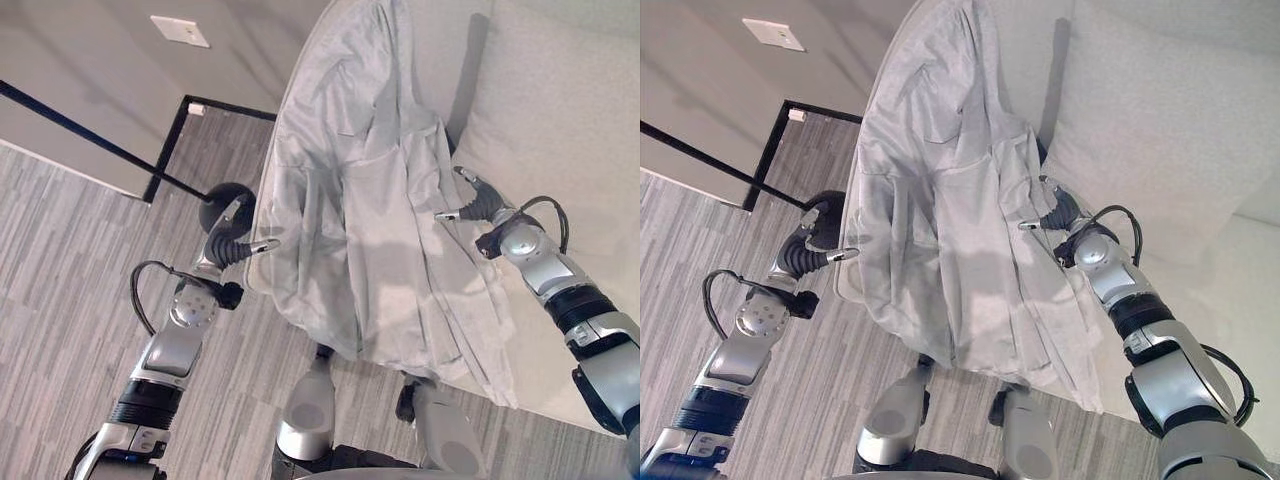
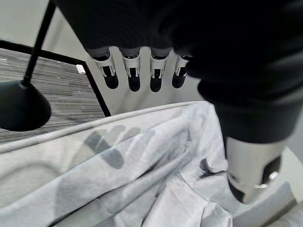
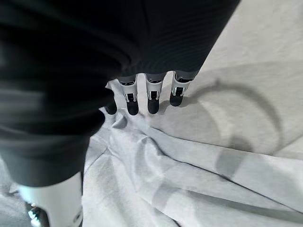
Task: Hang the clothes on the sofa on the clothes rack.
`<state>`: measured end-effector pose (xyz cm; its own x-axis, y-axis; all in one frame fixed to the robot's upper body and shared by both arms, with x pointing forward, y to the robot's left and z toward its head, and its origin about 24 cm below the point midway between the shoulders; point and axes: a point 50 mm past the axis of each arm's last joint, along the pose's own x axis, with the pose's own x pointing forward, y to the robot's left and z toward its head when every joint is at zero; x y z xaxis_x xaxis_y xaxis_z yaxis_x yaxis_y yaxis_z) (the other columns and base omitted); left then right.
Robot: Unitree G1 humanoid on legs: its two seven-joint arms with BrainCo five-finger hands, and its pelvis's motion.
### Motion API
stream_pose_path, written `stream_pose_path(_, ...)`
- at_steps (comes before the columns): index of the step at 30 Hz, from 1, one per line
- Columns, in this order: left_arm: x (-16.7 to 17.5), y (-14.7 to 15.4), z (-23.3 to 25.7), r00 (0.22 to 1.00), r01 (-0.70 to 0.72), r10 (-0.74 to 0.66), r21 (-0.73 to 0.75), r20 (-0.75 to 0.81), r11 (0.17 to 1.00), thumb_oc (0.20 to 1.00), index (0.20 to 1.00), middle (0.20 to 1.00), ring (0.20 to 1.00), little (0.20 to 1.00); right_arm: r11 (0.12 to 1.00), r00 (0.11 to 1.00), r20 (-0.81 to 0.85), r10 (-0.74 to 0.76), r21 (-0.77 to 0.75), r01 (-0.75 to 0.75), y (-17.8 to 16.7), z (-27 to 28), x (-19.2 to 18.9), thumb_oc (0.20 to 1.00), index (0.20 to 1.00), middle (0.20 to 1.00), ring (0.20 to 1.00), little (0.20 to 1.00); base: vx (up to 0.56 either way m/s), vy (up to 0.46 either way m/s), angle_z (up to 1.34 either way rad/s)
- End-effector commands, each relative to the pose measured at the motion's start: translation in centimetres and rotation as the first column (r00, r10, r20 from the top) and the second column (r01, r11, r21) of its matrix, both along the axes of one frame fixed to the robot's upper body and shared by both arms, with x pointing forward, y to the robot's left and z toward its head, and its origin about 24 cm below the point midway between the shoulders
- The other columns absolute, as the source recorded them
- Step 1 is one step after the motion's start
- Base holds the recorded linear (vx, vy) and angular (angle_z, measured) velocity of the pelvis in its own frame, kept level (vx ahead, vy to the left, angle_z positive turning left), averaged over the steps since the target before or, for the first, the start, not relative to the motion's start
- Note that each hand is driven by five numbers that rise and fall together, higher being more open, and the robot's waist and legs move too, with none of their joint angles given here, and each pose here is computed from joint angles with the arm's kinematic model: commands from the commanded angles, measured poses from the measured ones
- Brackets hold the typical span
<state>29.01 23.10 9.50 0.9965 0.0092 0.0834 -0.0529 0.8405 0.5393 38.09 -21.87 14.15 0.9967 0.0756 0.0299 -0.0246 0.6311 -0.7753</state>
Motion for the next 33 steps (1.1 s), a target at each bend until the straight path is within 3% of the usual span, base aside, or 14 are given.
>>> stream_pose_path(1, 0.0, -0.1, 1.8, 0.995, 0.010, -0.016, 0.059, 0.100, 0.998, 1.000, 1.000, 1.000, 1.000, 1.000, 0.998, 0.991, 0.126, 0.035, -0.056, -0.028, 1.4, 4.3, 1.5, 1.000, 1.000, 1.000, 1.000, 1.000, 0.00, 0.000, 0.00)
stream_pose_path(5, -0.1, -0.4, 2.0, 0.993, 0.019, -0.026, 0.061, 0.113, 0.998, 1.000, 1.000, 1.000, 1.000, 1.000, 0.992, 0.988, 0.129, -0.082, -0.080, 0.093, -0.8, 4.9, 2.1, 1.000, 1.000, 1.000, 1.000, 1.000, 0.00, 0.029, 0.01)
stream_pose_path(21, -1.0, -1.2, 1.8, 0.991, 0.061, -0.069, 0.070, 0.117, 0.996, 1.000, 1.000, 1.000, 1.000, 1.000, 0.973, 0.976, 0.083, -0.203, -0.097, 0.210, -3.1, 4.6, 2.5, 1.000, 1.000, 1.000, 1.000, 1.000, -0.01, 0.035, 0.04)
stream_pose_path(33, -1.3, -1.5, 2.9, 0.982, 0.061, -0.073, 0.074, 0.172, 0.995, 1.000, 1.000, 1.000, 1.000, 1.000, 0.980, 0.981, 0.129, -0.143, -0.119, 0.159, -1.7, 5.3, 2.5, 1.000, 1.000, 1.000, 1.000, 1.000, -0.02, 0.038, 0.02)
